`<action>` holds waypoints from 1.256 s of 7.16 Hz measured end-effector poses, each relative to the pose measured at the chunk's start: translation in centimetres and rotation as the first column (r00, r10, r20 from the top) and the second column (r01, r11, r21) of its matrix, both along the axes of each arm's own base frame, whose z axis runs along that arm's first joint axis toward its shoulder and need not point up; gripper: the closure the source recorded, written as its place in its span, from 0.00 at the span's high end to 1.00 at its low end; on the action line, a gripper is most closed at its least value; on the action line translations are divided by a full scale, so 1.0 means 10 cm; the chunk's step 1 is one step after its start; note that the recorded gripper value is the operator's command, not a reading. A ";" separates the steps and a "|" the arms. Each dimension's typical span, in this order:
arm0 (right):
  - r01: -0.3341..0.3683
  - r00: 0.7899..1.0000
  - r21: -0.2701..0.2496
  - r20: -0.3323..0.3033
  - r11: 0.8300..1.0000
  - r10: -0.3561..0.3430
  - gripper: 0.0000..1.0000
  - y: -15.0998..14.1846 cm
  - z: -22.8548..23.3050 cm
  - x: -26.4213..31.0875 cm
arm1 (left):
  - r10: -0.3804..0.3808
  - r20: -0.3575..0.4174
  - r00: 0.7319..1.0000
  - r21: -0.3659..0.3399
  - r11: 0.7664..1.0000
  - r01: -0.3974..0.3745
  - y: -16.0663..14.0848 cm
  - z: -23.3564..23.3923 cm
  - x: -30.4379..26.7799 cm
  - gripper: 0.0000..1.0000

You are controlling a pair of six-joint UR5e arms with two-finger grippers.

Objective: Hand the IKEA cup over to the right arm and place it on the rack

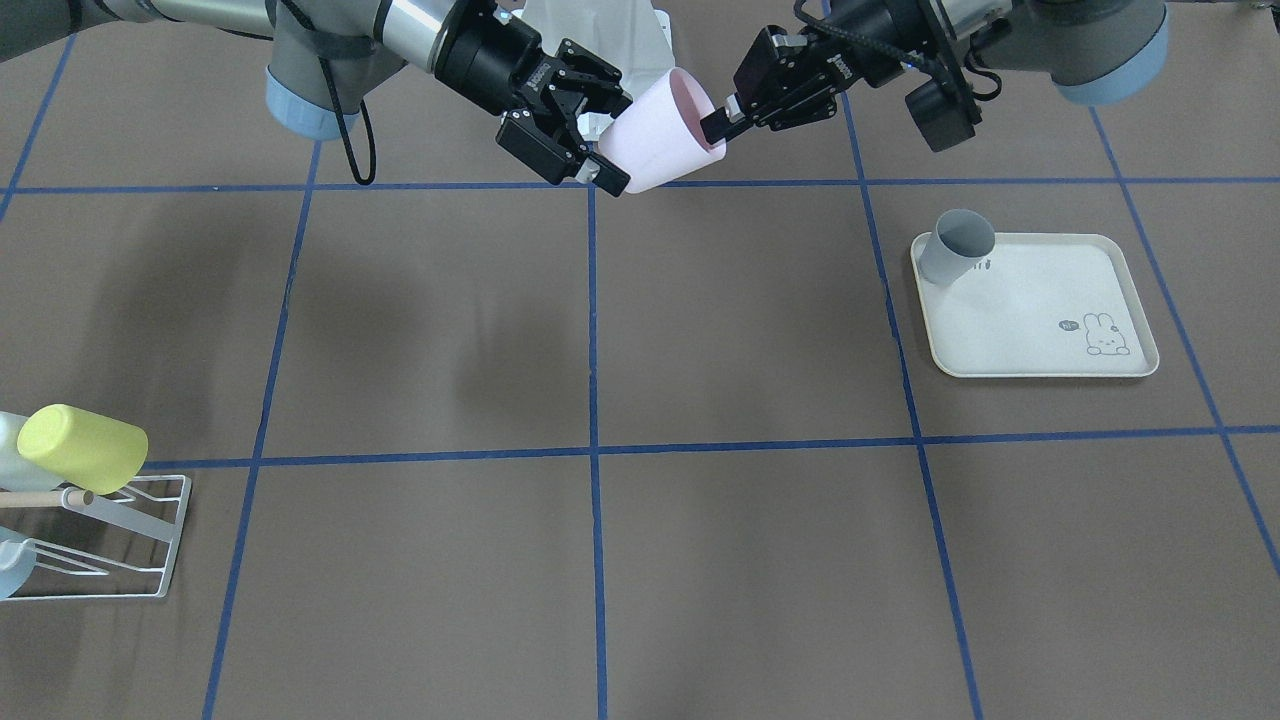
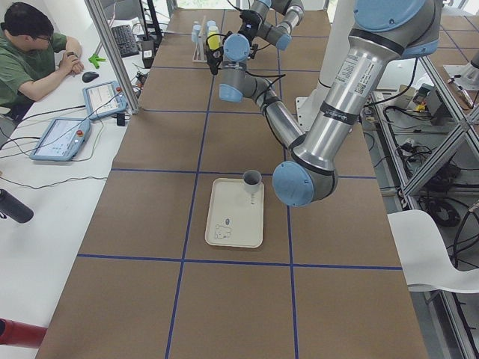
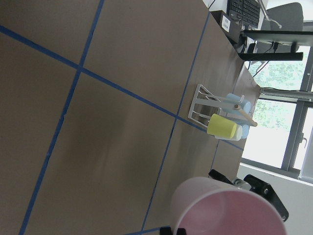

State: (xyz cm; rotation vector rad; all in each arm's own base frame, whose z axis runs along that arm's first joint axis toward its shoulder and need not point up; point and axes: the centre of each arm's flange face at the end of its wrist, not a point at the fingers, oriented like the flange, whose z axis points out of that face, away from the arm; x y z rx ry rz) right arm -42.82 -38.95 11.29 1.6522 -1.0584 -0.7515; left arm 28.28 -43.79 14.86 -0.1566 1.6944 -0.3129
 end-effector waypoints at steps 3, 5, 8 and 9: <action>-0.005 1.000 -0.001 0.002 1.000 0.005 0.51 0.00 0.00 0.00 | 0.000 -0.001 1.000 0.001 1.000 0.000 0.00 0.00 0.00 0.00; -0.023 1.000 -0.007 0.004 1.000 0.023 0.45 -0.01 0.00 0.01 | 0.001 -0.002 1.000 0.004 1.000 -0.001 0.00 -0.01 0.00 0.79; -0.028 1.000 -0.013 0.003 1.000 0.028 0.44 -0.02 0.02 0.01 | -0.009 -0.011 1.000 0.025 1.000 0.009 0.00 -0.06 -0.03 1.00; -0.029 1.000 -0.017 0.003 0.999 0.029 0.45 -0.02 0.03 0.01 | -0.014 -0.012 1.000 0.031 0.999 0.015 0.00 -0.06 -0.04 1.00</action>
